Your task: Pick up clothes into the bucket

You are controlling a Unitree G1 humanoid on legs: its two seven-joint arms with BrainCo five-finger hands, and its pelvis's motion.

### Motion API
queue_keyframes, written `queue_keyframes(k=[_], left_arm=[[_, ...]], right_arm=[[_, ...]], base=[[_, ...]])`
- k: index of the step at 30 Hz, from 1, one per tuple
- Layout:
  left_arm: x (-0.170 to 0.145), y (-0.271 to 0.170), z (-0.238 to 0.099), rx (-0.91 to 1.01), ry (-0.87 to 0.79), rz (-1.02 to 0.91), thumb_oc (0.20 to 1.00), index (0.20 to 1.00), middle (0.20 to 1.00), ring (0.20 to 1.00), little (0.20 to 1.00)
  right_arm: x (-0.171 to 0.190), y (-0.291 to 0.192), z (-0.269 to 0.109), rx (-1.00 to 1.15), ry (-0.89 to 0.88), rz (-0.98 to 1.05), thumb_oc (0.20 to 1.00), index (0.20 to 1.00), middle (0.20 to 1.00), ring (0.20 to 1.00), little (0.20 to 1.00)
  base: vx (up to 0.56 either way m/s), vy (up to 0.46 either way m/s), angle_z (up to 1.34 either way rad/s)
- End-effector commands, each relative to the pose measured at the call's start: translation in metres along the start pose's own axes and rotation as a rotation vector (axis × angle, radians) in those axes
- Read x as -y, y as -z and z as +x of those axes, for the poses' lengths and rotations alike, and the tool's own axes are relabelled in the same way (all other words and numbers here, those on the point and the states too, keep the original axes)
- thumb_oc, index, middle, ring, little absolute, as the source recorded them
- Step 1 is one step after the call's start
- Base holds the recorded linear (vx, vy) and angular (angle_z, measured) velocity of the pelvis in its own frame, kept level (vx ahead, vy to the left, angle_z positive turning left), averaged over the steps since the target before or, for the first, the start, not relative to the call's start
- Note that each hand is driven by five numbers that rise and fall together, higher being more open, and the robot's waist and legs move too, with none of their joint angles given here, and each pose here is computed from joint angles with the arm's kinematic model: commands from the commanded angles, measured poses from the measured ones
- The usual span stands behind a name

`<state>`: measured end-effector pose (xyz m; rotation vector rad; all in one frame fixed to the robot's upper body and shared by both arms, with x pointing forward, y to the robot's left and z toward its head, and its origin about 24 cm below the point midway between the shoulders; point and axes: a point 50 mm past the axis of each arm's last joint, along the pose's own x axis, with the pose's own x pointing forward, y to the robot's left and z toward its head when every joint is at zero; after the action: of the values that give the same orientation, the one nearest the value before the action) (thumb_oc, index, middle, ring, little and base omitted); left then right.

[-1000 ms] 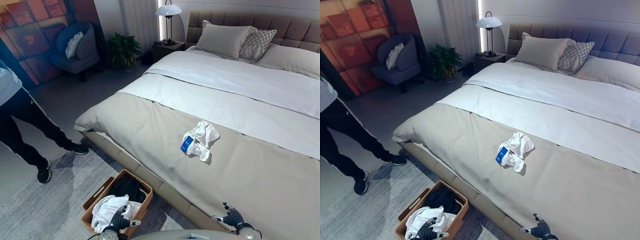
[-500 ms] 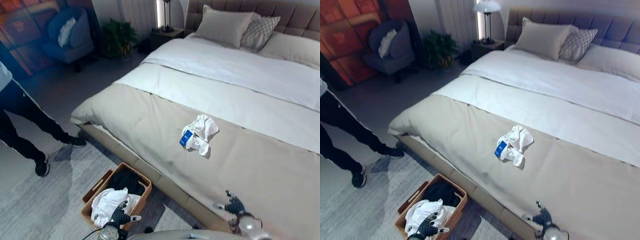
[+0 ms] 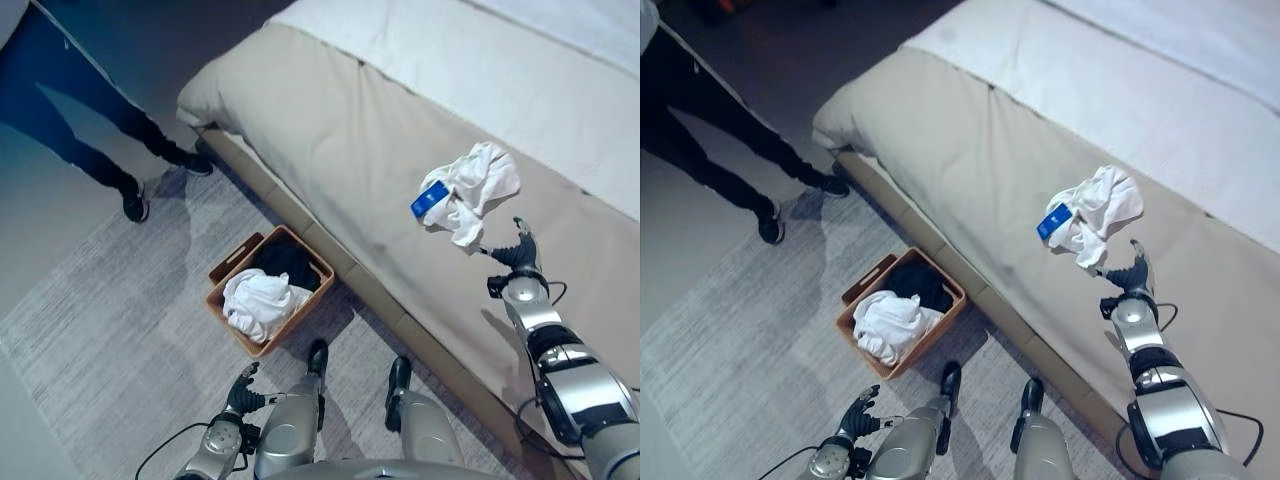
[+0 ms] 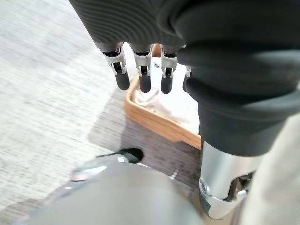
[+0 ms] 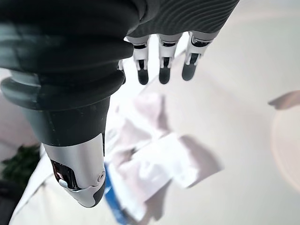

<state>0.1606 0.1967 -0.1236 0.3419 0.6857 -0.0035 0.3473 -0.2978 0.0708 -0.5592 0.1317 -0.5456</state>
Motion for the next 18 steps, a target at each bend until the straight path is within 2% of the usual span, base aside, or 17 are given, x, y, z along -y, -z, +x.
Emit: queue_keyframes(k=[1, 8, 15, 18], left_arm=[[0.014, -0.009, -0.003, 0.054, 0.014, -0.043, 1.0, 1.0, 1.0, 1.0, 1.0], [0.021, -0.047, 0.007, 0.189, 0.034, -0.057, 1.0, 1.0, 1.0, 1.0, 1.0], [0.032, -0.084, 0.008, 0.325, 0.063, -0.082, 1.0, 1.0, 1.0, 1.0, 1.0], [0.037, -0.097, 0.007, 0.377, 0.084, -0.092, 1.0, 1.0, 1.0, 1.0, 1.0]], right_arm=[[0.022, -0.024, 0.012, 0.094, 0.134, -0.003, 1.0, 1.0, 1.0, 1.0, 1.0], [0.091, -0.074, 0.039, 0.151, 0.388, 0.019, 1.0, 1.0, 1.0, 1.0, 1.0], [0.15, -0.081, 0.044, 0.129, 0.529, -0.173, 1.0, 1.0, 1.0, 1.0, 1.0], [0.165, -0.083, 0.043, 0.121, 0.578, -0.176, 1.0, 1.0, 1.0, 1.0, 1.0]], base=[[-0.07, -0.058, 0.3], [-0.06, -0.065, 0.38], [0.03, -0.065, 0.28], [0.02, -0.078, 0.17]])
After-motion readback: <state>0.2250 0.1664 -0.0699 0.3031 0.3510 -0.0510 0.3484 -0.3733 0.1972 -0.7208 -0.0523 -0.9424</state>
